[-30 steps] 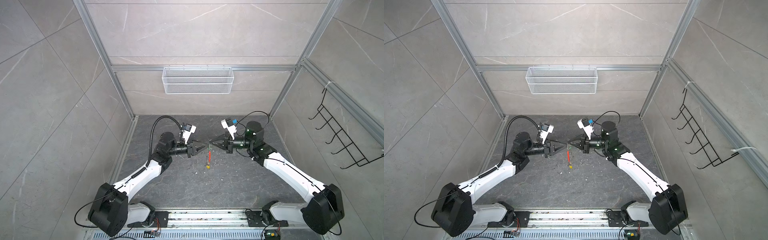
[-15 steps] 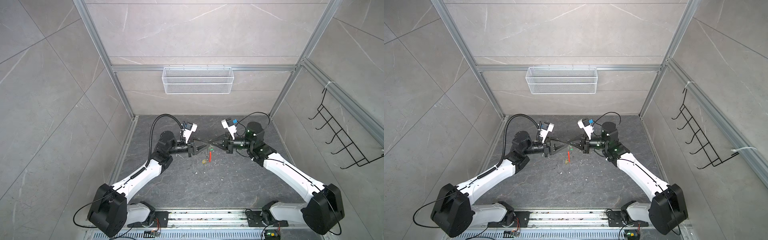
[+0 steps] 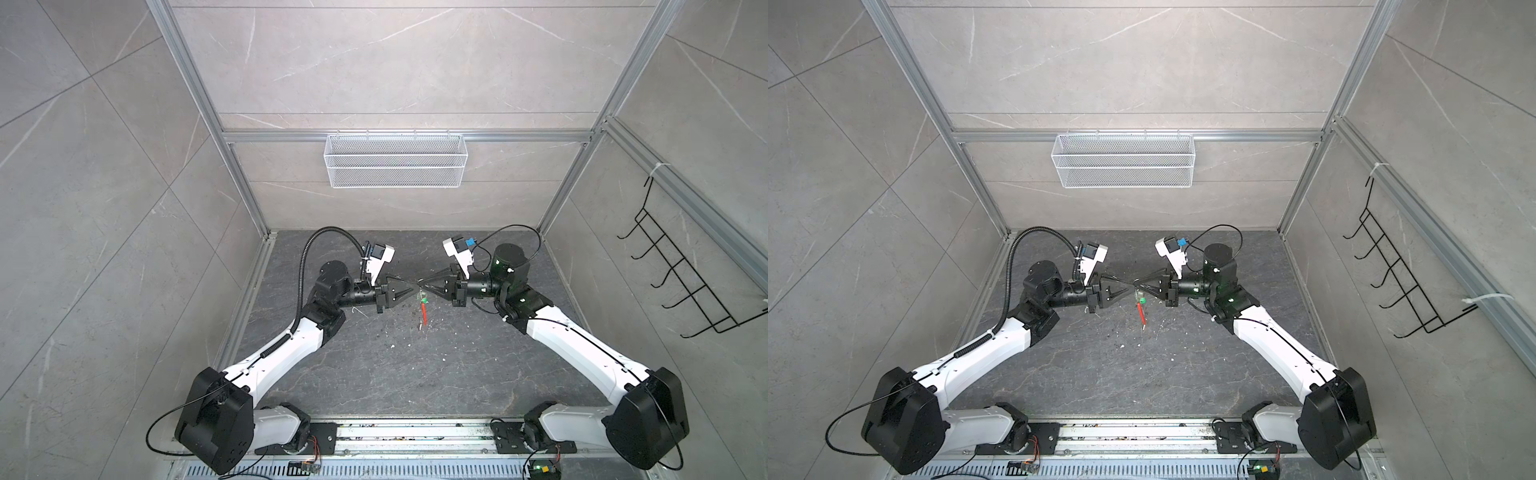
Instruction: Remove the keys from the keyring
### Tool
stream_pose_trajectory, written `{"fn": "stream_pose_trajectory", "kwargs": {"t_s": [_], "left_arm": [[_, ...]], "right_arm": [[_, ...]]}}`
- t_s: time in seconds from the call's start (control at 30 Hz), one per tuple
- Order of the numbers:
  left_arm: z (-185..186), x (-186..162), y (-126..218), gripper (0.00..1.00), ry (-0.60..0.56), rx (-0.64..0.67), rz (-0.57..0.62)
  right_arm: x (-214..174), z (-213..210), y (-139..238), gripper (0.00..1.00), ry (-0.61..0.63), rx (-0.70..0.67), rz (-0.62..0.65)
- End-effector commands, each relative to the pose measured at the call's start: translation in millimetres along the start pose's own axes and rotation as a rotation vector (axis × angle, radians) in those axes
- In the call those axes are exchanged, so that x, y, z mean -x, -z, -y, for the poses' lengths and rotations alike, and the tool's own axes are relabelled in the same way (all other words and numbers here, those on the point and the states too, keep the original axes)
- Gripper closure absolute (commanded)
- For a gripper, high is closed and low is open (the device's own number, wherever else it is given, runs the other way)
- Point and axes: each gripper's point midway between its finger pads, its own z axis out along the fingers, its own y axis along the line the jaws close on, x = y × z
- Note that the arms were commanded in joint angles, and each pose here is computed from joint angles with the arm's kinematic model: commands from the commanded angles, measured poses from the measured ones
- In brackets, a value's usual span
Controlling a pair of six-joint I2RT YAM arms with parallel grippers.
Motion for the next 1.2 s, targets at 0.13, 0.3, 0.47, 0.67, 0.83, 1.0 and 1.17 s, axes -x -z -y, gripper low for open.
{"fn": "stream_pose_trajectory", "kwargs": {"t_s": [0.13, 0.3, 0.47, 0.67, 0.83, 1.0, 1.17], "left_arm": [[24, 26, -3, 0.97, -0.118, -0.043, 0.042], [25, 27, -2, 1.00, -0.129, -0.032, 0.051], [24, 25, -1, 0.92, -0.112, -0.019, 0.049], [26, 22, 1, 0.64, -0.102, -0.009, 0.055], [24, 17, 0, 0.60, -0.113, 0.030, 0.039], [16, 12, -3, 0.61, -0.116, 0.100, 0.018], [16, 13, -3, 0.70, -0.119, 0.123, 0.019]], "right_arm": [[5, -18, -6, 1.00, 0.029, 0.046, 0.002], [4, -18, -8, 1.00, 0.023, 0.043, 0.002], [9, -20, -7, 1.00, 0.025, 0.034, 0.021], [17, -17, -4, 1.00, 0.024, -0.013, 0.057], [22, -17, -4, 1.00, 0.013, -0.024, 0.079], [25, -19, -4, 1.00, 0.007, -0.033, 0.090], [26, -23, -4, 1.00, 0.018, -0.035, 0.092]]}}
